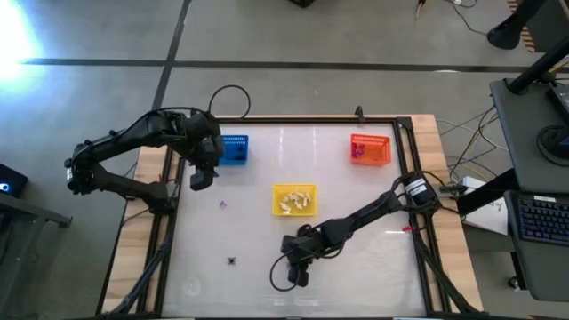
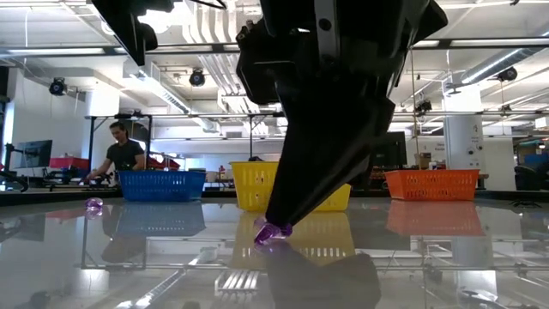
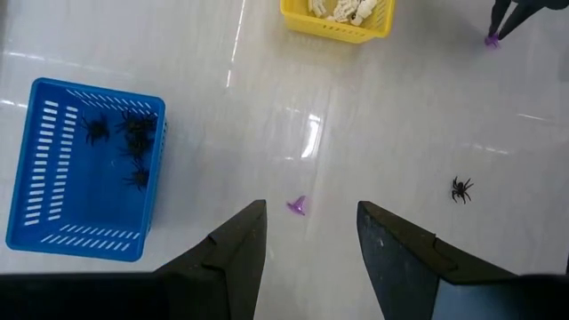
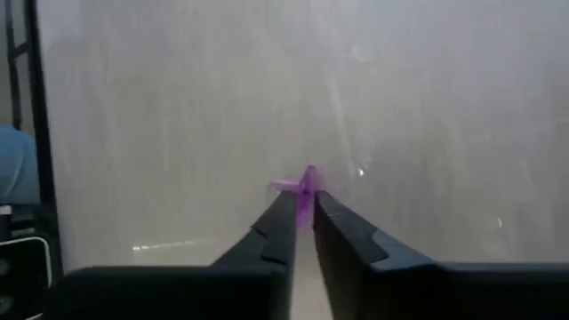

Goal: Sort Halloween decoration
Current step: Put the purple witch hat toy into the orange bin

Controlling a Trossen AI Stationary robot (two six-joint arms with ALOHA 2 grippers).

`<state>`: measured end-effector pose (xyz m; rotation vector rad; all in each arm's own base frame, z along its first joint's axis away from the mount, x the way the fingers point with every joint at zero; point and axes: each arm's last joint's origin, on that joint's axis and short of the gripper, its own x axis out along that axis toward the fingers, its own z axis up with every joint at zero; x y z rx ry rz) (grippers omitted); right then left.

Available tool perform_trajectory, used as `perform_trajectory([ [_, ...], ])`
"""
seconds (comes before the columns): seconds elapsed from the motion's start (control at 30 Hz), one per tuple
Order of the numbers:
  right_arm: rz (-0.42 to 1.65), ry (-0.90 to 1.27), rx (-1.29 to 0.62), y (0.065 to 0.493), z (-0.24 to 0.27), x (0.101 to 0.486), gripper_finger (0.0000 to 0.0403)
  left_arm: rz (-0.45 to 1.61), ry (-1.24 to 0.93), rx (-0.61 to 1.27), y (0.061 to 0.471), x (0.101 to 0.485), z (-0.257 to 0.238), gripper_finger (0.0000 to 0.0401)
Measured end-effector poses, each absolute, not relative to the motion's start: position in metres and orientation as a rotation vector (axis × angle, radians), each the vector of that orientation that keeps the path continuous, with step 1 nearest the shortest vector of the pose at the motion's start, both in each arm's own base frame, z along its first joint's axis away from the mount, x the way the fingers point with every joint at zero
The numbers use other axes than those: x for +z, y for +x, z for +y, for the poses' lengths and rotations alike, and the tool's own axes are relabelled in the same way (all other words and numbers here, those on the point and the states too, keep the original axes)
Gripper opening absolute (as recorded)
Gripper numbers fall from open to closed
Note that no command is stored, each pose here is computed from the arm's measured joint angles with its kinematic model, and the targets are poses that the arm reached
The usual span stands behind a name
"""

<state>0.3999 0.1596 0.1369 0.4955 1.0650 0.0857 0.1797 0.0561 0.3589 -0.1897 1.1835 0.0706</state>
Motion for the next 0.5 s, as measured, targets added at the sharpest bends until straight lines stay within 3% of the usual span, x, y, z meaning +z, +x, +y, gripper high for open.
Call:
perform_trajectory([
  [0.1,1.089,0.506,0.066,0.398,0.1589,0.1355,0.0014,1.183,-0.19,0.071,0.1797,0.3589,0.0561,0.016],
  [0.5,1.1,0.595,0.012,0.3986,0.1619,0.1417,0.0009,1.183,-0.19,0.071,0.1798,0.3589,0.0561,0.016],
])
